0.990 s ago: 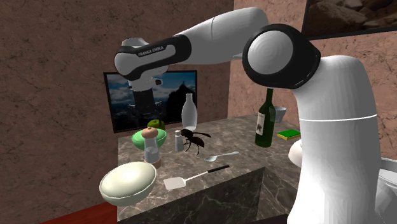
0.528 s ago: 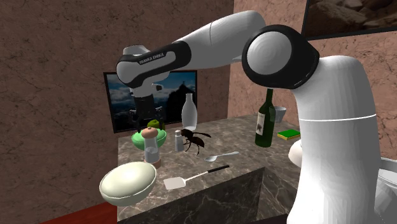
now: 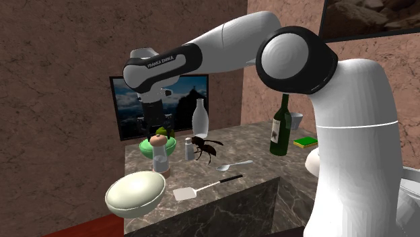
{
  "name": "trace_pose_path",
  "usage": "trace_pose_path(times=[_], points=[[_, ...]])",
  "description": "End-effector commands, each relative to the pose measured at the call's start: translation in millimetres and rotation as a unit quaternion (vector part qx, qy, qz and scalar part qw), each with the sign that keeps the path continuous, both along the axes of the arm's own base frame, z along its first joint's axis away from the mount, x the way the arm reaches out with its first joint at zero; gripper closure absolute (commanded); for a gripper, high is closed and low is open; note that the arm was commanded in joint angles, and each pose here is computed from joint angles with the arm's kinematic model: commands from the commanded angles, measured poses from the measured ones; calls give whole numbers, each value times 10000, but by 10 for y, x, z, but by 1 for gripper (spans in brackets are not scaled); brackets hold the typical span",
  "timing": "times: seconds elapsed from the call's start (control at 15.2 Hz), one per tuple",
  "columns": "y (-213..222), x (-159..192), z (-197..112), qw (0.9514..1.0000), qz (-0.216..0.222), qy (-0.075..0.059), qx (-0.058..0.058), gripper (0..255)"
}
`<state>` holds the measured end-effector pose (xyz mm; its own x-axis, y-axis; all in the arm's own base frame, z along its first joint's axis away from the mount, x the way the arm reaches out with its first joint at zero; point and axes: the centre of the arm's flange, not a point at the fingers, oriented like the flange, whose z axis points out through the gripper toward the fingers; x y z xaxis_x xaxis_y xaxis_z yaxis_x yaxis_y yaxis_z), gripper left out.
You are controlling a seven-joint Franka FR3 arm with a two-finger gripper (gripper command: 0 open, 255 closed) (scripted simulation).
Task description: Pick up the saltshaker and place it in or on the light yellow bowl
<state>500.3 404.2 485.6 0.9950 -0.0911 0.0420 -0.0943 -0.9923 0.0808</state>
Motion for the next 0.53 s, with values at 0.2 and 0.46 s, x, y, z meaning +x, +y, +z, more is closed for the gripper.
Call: trace_pose_path(times=[0.2,0.46], points=[[-1,0,-2,10000,0,2,-1,255],[-1,-1,102,10000,0,2,-1,255]])
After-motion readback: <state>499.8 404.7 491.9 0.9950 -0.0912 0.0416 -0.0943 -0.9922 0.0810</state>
